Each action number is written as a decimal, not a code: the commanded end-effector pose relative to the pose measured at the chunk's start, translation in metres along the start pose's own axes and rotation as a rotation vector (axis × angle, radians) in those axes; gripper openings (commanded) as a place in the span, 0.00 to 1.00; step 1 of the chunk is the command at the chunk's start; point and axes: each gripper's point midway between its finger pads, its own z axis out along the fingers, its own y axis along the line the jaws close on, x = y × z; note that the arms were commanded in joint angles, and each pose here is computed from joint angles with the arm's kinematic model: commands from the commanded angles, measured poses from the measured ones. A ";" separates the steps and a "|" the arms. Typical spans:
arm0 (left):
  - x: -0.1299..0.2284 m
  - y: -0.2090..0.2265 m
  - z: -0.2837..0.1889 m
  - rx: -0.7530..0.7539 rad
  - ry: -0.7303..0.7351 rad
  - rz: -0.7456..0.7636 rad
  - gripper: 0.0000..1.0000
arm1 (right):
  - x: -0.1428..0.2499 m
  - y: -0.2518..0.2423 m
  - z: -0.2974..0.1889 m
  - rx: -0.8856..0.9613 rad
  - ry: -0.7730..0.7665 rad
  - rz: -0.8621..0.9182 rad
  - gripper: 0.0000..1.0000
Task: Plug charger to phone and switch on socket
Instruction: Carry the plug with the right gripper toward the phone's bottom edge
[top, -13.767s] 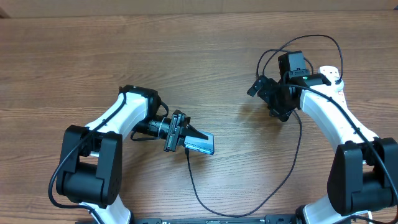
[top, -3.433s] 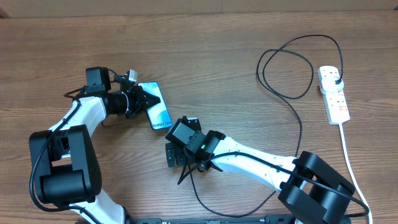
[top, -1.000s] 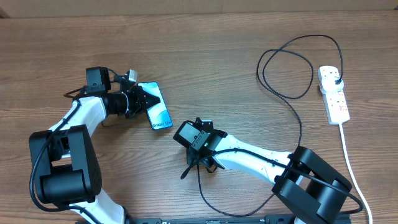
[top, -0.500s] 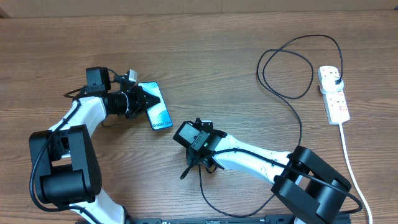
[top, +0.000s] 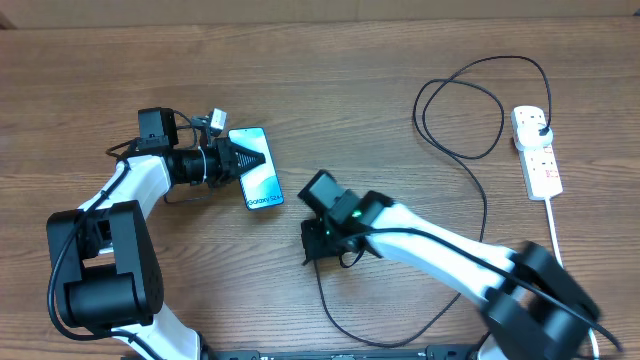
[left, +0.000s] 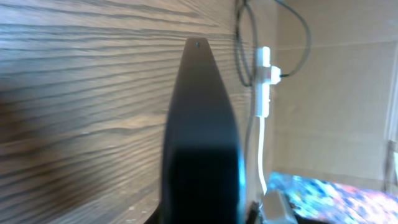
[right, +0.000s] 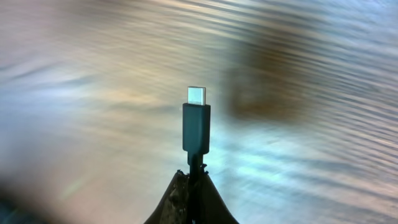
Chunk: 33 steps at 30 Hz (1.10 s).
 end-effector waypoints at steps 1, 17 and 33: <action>0.004 -0.030 -0.008 0.152 0.020 0.002 0.04 | 0.015 0.056 -0.047 -0.282 0.021 -0.253 0.04; 0.047 -0.043 -0.029 0.438 0.055 -0.073 0.05 | 0.051 0.079 -0.048 -0.429 0.070 -0.355 0.04; 0.077 -0.048 -0.058 0.458 -0.027 -0.124 0.04 | 0.059 0.074 -0.079 -0.401 0.018 -0.311 0.04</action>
